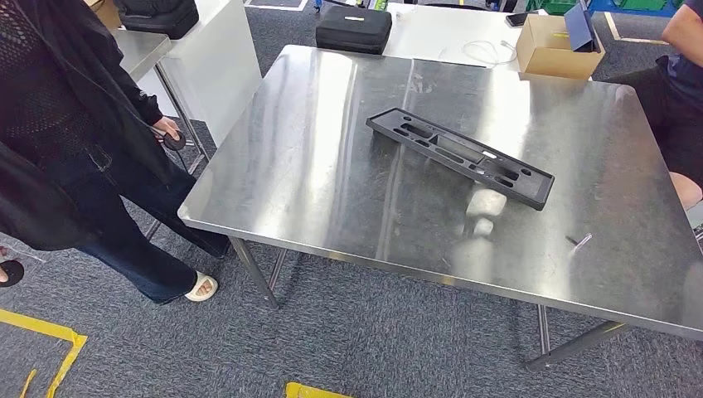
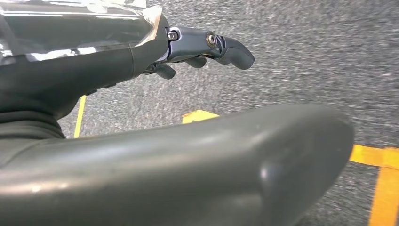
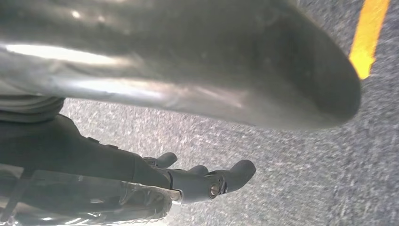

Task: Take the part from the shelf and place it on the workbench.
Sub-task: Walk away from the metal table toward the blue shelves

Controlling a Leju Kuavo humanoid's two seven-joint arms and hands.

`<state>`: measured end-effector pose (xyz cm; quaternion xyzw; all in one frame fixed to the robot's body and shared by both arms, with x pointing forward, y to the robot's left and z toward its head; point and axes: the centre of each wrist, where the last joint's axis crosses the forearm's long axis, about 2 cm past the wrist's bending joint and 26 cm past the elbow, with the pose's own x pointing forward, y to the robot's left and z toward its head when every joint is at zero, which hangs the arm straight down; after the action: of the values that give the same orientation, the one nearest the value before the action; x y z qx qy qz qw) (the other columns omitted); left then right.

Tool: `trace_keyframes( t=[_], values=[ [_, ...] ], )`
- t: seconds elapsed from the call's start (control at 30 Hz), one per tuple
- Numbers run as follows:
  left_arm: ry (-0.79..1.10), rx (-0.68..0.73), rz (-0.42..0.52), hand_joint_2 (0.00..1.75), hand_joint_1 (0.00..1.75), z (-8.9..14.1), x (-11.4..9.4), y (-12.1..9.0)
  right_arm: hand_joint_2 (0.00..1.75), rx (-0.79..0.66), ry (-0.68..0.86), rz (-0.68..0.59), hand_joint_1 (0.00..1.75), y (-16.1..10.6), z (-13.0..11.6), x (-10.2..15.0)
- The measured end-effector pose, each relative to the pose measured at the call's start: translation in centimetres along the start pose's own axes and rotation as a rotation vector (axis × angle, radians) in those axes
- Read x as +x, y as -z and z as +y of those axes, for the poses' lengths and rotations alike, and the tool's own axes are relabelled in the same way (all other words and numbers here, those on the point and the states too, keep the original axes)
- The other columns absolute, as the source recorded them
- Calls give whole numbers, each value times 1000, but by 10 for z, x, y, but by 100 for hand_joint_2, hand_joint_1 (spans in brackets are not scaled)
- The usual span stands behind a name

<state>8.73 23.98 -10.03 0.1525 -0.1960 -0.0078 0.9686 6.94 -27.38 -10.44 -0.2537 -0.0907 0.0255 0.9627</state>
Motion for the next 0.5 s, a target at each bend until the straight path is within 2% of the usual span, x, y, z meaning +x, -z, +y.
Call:
trace_keyframes(
  t=[0.5],
  values=[
    [1,-1,0,0,0,-1,-1,0,0,-13,-5,0,0,2,-4,-1]
  ],
)
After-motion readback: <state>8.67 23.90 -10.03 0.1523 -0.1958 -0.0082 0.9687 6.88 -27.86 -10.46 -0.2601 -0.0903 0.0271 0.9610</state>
